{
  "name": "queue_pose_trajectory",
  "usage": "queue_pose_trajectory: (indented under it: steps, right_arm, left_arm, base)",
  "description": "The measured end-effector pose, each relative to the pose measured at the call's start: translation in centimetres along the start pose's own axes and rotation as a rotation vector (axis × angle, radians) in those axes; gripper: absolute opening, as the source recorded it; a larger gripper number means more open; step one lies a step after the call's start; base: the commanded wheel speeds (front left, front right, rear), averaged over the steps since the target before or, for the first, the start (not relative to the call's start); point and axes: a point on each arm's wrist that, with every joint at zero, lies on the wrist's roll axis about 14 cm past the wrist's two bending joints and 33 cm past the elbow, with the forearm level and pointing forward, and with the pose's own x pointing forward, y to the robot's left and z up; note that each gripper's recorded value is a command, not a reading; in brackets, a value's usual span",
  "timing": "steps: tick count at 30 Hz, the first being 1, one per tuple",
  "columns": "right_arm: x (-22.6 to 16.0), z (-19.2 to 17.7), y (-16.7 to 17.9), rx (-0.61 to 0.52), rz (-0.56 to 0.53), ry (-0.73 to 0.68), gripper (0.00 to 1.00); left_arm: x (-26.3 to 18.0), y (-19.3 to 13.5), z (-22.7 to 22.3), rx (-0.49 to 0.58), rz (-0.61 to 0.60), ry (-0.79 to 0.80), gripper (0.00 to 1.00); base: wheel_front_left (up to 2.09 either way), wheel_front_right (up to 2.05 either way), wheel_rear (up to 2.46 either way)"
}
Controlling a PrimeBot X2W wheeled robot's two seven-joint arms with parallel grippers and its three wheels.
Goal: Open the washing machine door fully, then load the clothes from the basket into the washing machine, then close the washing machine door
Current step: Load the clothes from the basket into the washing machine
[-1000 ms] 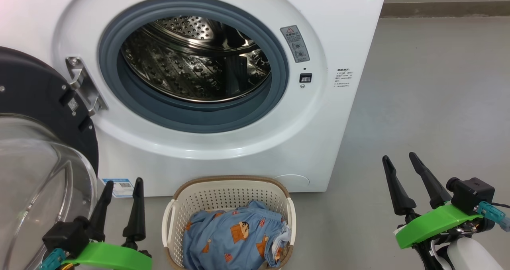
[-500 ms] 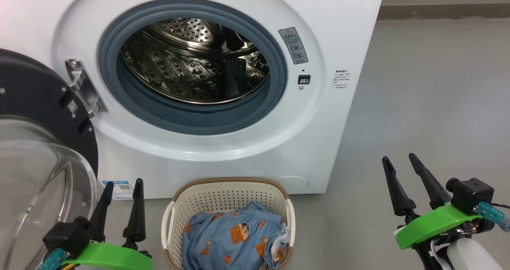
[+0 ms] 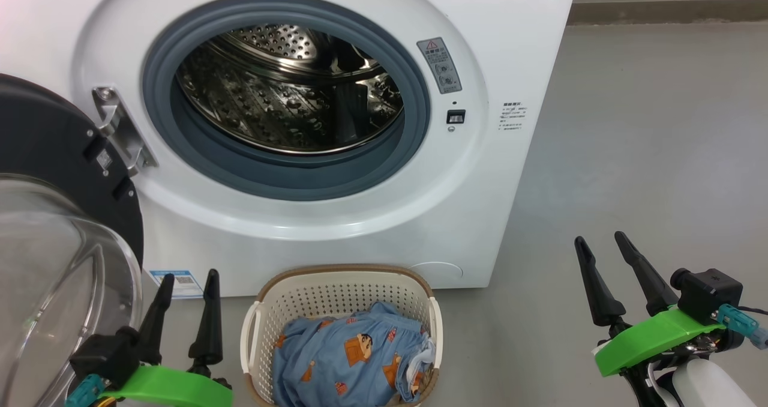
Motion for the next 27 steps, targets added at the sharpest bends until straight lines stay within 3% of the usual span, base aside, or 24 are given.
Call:
queue_pose_trajectory:
  steps: [16,27]
  right_arm:
    - [0.8,-1.9,-2.0,0.015,-0.058,0.049,1.0]
    - [2.7,-4.0,-3.8,0.037,-0.108,0.091,1.0]
  left_arm:
    - [2.8,-1.4,-2.6,-0.002,-0.046,0.064,1.0]
    - [5.5,-2.3,-7.8,-0.002,-0.089,0.216,1.0]
  base:
    - [0.0,0.0,0.0]
    - [0.0,0.0,0.0]
